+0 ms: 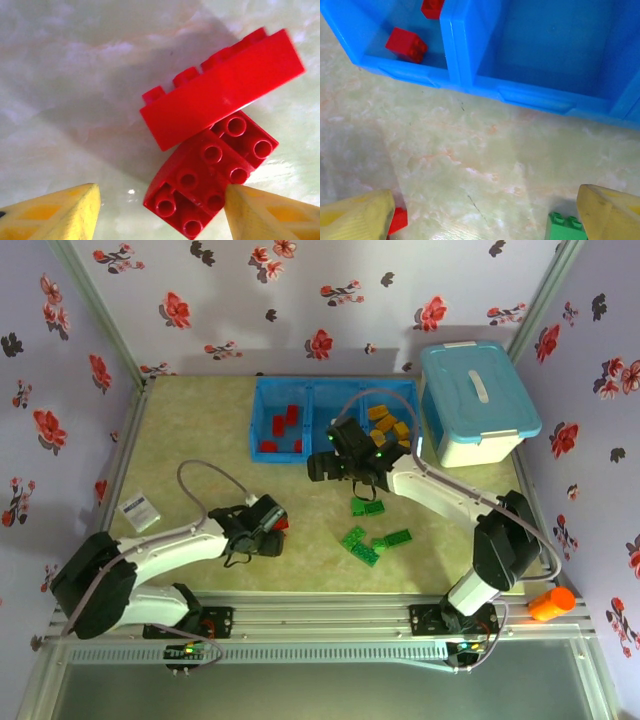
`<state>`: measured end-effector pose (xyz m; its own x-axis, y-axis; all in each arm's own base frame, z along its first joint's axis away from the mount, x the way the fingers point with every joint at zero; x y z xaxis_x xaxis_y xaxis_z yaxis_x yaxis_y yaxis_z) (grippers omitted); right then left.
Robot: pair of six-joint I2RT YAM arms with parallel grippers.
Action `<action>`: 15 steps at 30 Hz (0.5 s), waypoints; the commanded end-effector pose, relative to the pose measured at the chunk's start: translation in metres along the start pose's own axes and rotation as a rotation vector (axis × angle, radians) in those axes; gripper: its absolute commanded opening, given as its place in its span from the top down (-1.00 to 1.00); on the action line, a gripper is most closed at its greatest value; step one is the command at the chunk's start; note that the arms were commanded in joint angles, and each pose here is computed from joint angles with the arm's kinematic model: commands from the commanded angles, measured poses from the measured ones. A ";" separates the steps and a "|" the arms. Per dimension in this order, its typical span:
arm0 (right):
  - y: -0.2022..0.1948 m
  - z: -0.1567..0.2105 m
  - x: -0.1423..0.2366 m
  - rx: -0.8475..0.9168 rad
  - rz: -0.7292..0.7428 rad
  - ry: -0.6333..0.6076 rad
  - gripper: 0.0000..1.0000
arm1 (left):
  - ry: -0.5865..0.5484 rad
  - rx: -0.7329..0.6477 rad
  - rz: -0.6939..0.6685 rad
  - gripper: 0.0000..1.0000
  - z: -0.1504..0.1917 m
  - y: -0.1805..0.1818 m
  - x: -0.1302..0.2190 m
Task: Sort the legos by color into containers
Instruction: Move the lego to the center of the table.
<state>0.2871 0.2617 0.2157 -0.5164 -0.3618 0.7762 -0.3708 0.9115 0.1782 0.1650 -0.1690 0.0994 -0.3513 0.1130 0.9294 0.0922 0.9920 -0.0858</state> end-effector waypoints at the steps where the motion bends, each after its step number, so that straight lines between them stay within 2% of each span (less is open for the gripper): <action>1: 0.002 -0.004 0.008 -0.042 -0.027 -0.053 -0.88 | 0.010 -0.019 0.025 -0.34 -0.003 -0.010 -0.006; 9: -0.002 0.006 0.011 -0.064 -0.026 -0.064 -0.88 | 0.020 -0.030 0.042 -0.28 -0.006 -0.020 -0.014; 15: -0.006 0.011 0.011 -0.076 -0.023 -0.063 -0.88 | 0.023 -0.007 0.104 -0.22 -0.007 -0.031 -0.017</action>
<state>0.2774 0.2524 0.2123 -0.5383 -0.3828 0.7508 -0.3373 0.9143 0.2243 0.1794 -0.1967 0.0965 -0.3557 0.1941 0.9142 0.1155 0.9798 -0.1630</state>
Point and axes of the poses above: each hand's point on the last joint's axis, 136 mm out from that joint toward the fingers, its own x axis back along the fingers, its own y axis along the line the jaws close on, z = x × y, the point moved 7 cm from there along x, back along the fingers, and after that the axes turned 6 degrees about x, right-handed, at the moved point
